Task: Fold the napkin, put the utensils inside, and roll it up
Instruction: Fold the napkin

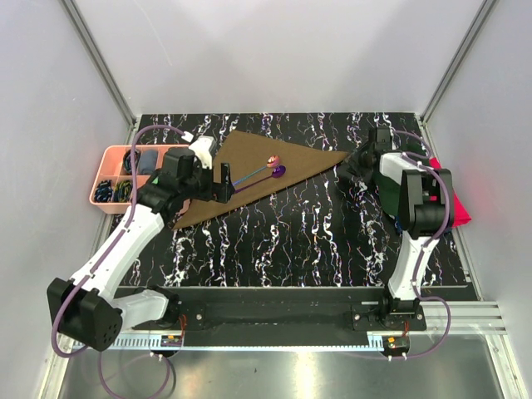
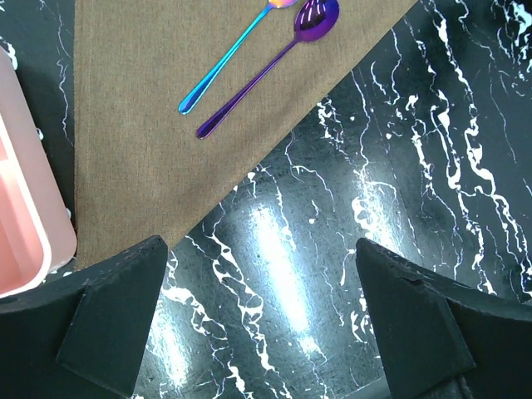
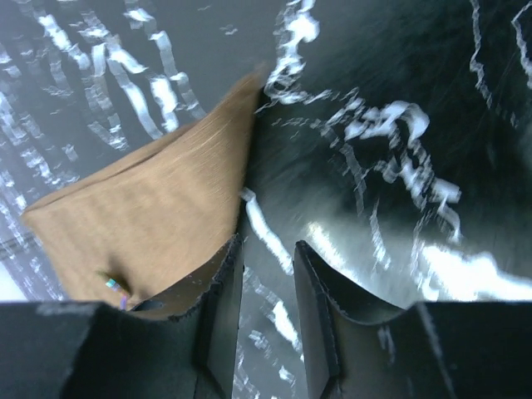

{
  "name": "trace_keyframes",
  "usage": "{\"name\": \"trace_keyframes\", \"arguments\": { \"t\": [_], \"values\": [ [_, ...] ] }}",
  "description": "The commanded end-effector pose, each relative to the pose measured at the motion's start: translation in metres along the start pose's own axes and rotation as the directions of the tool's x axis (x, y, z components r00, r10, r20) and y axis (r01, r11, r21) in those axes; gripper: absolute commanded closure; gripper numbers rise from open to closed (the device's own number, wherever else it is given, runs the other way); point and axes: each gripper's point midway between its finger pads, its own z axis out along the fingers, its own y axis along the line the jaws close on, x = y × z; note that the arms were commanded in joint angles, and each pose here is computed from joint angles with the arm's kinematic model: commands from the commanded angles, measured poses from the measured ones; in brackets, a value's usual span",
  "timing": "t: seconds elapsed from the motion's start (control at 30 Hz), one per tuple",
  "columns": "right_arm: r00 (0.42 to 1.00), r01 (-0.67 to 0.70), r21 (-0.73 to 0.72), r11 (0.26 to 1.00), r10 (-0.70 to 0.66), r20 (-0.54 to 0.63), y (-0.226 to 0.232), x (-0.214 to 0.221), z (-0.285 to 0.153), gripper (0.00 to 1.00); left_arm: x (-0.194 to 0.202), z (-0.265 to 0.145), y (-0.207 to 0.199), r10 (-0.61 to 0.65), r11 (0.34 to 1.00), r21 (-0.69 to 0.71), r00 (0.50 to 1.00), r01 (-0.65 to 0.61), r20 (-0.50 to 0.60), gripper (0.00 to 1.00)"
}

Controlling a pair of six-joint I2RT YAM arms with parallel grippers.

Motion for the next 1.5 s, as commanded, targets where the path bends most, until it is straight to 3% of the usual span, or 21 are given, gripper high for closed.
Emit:
{"name": "trace_keyframes", "arguments": {
  "t": [0.0, 0.43, 0.87, 1.47],
  "values": [
    [1.0, -0.005, -0.079, 0.997, 0.007, 0.016, 0.017, -0.016, 0.015, 0.61, -0.007, 0.005, -0.001, 0.026, 1.0, 0.008, 0.999, -0.026, 0.033, 0.01],
    [0.994, -0.082, -0.148, 0.986, 0.091, 0.053, 0.013, -0.038, 0.029, 0.57, -0.005, 0.009, 0.002, 0.03, 1.0, -0.005, 0.999, -0.03, 0.02, 0.01],
    [0.996, -0.071, -0.15, 0.986, 0.078, 0.044, 0.012, -0.04, 0.045, 0.56, -0.003, 0.013, 0.002, 0.029, 1.0, -0.004, 1.0, -0.029, 0.009, 0.01],
    [0.991, -0.086, -0.27, 0.959, 0.111, 0.078, 0.026, -0.04, 0.026, 0.5, -0.001, 0.015, 0.002, 0.028, 1.0, 0.001, 1.0, -0.028, -0.001, 0.01]
  ]
}}
